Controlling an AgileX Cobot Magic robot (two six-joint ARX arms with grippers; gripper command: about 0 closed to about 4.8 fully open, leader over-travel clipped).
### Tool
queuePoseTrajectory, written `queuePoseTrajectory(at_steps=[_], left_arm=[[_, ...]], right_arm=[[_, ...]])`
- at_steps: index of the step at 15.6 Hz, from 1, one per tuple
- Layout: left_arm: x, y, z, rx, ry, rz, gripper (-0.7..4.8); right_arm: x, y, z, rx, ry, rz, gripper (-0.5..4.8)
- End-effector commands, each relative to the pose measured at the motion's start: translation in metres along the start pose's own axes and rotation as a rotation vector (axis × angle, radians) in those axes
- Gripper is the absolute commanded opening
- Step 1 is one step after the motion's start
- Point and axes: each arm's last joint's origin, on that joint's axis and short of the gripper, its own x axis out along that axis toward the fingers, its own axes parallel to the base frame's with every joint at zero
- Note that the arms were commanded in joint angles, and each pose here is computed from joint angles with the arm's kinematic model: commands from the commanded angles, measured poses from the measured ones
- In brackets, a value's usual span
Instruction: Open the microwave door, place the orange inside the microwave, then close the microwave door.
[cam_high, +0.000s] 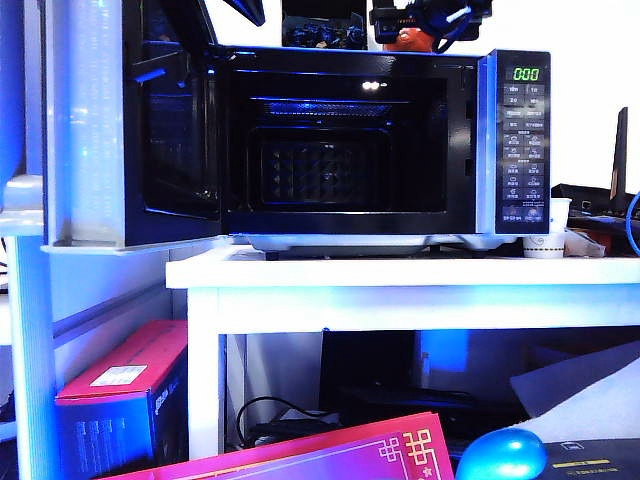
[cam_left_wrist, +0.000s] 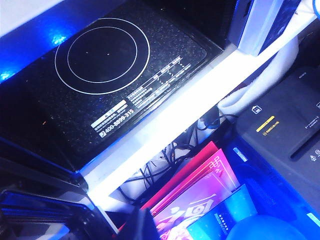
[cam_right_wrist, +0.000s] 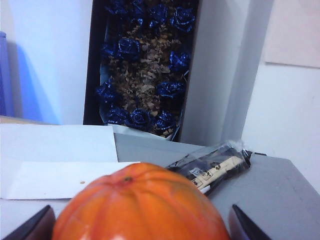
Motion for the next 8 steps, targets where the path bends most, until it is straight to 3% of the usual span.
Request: queuePoseTrajectory(at_steps=[1, 2, 3, 4, 8], left_arm=[[-0.0017, 0.0001, 0.0014, 0.002, -0.015, 0.005, -0.05], [-0.0017, 0.0001, 0.0014, 0.002, -0.015, 0.005, -0.05], [-0.0016, 0.0001, 0.0014, 0.003, -0.015, 0.005, -0.05], [-0.0016, 0.0001, 0.0014, 0.005, -0.014, 0.005, -0.05], [-0.0015, 0.0001, 0.0012, 0.005, -0.013, 0.005, -0.05]], right_arm=[[0.0006, 0.0007, -0.001, -0.003, 0.008, 0.013, 4.79], [0.0006, 0.0007, -0.001, -0.003, 0.008, 0.014, 4.59], [0.0006, 0.0007, -0.001, -0.004, 0.008, 0.014, 2.18], [0.0006, 0.0007, -0.0008, -0.031, 0.006, 0.015, 1.73], [0.0006, 0.0007, -0.0001, -0.054, -0.002, 0.012, 1.74]])
